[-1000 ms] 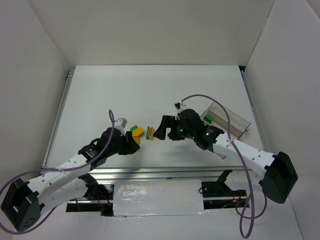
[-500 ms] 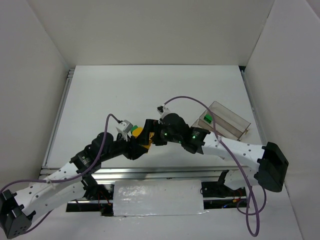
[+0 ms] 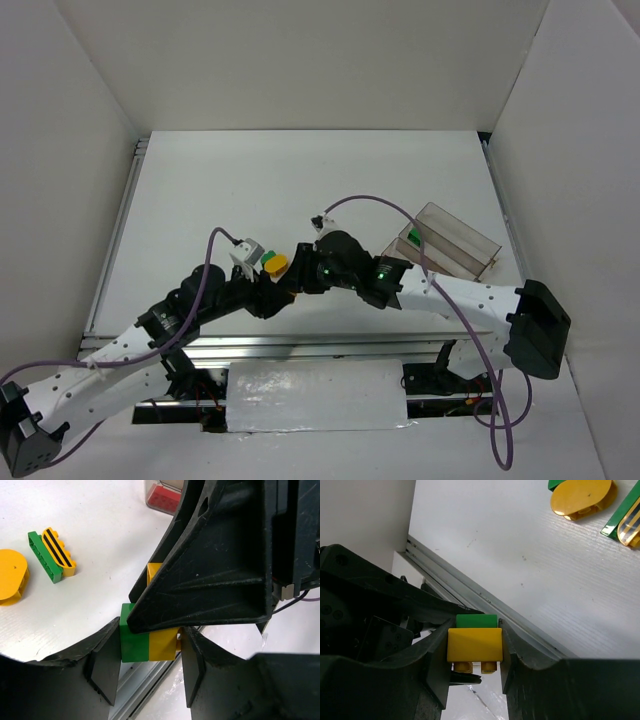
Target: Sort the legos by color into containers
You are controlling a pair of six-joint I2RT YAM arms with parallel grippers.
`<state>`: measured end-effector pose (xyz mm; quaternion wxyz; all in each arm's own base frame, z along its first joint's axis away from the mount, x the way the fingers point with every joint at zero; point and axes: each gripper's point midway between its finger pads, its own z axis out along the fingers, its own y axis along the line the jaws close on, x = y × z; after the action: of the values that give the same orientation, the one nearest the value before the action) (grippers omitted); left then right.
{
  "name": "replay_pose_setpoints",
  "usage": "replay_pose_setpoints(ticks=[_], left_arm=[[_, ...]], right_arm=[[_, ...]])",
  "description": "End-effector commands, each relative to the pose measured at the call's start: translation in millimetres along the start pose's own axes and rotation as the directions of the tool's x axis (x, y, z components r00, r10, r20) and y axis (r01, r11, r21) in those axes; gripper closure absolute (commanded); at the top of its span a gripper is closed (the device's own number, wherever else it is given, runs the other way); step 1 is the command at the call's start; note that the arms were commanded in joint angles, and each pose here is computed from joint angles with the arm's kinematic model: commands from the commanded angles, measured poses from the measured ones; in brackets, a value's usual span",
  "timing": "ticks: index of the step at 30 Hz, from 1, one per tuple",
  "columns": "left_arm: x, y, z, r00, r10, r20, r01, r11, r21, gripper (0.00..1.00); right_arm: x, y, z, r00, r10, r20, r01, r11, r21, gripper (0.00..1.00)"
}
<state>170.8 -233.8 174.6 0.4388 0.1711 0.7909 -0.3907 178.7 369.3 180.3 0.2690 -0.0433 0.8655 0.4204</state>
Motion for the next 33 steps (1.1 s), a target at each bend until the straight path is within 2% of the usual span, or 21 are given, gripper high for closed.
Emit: replay_pose_setpoints(ticks=[1,2,4,5,8,10,14,15,18,19,23,28,31,33], left_arm=[[-38.6,-11.1,-5.9,0.992,0.035,0.118,-0.036,0.999,0.005,0.90],[-37.5,-9.9,-6.7,0.993,0.030,0.113,-0.030,1.000,-0.002,0.54],[-39.4,-11.7,-9.8,0.993,0.015,0.116,-0.015,1.000,0.000,0.07],[-39.0,-17.0,-11.0,0.994,0.011,0.107,-0.013,1.000,0.025,0.00],[-43.8,-40.5,-18.3,0.996,0.004,0.084,-0.015,0.992,0.128,0.01],[-40.9,-56.3,-21.1,0.999,0.011,0.047,-0.020,0.978,0.208,0.01],[-31.4,-101.8,-37.0,0.998,0.049,-0.042,-0.024,0.891,0.454,0.01],[-36.3,-112.4,-40.8,0.998,0.063,-0.017,-0.045,0.859,0.510,0.00],[-30.4,-130.4,-53.7,0.996,0.081,-0.031,-0.044,0.783,0.620,0.02],[-31.5,-133.0,-55.7,0.997,0.081,-0.018,-0.051,0.772,0.634,0.03],[-32.0,-129.4,-52.3,0.997,0.076,-0.020,-0.048,0.793,0.608,0.09],[-38.6,-135.0,-59.0,0.997,0.081,-0.004,-0.061,0.781,0.621,0.19],[-43.3,-135.3,-61.9,0.996,0.091,0.018,-0.083,0.788,0.611,0.34],[-44.0,-134.3,-62.2,0.995,0.095,0.021,-0.089,0.792,0.603,0.47]], right_arm=[[-10.5,29.2,-11.0,0.999,-0.029,0.038,0.033,0.994,-0.105,1.00],[-6.2,36.1,-13.2,0.998,-0.064,0.020,0.066,0.985,-0.157,1.00],[-7.9,44.6,-18.4,0.991,-0.124,0.050,0.133,0.963,-0.234,1.00],[-6.6,47.3,-21.5,0.988,-0.150,0.046,0.157,0.951,-0.265,1.00],[-11.0,48.5,-42.3,0.966,-0.241,0.092,0.258,0.889,-0.379,1.00],[-15.4,55.9,-59.2,0.933,-0.326,0.153,0.359,0.813,-0.458,1.00],[-13.1,65.2,-104.4,0.862,-0.449,0.234,0.496,0.659,-0.565,1.00],[-11.5,68.2,-110.7,0.842,-0.475,0.256,0.526,0.619,-0.583,1.00],[-6.2,78.1,-128.9,0.816,-0.496,0.297,0.557,0.536,-0.634,1.00],[-4.7,78.9,-131.3,0.815,-0.495,0.301,0.557,0.527,-0.642,1.00],[-0.5,88.4,-137.9,0.819,-0.479,0.316,0.543,0.467,-0.697,1.00],[4.8,86.8,-127.2,0.826,-0.498,0.265,0.512,0.465,-0.722,1.00],[5.4,88.7,-128.9,0.825,-0.496,0.272,0.513,0.453,-0.729,1.00],[3.8,89.2,-128.2,0.825,-0.494,0.274,0.515,0.461,-0.722,1.00]])
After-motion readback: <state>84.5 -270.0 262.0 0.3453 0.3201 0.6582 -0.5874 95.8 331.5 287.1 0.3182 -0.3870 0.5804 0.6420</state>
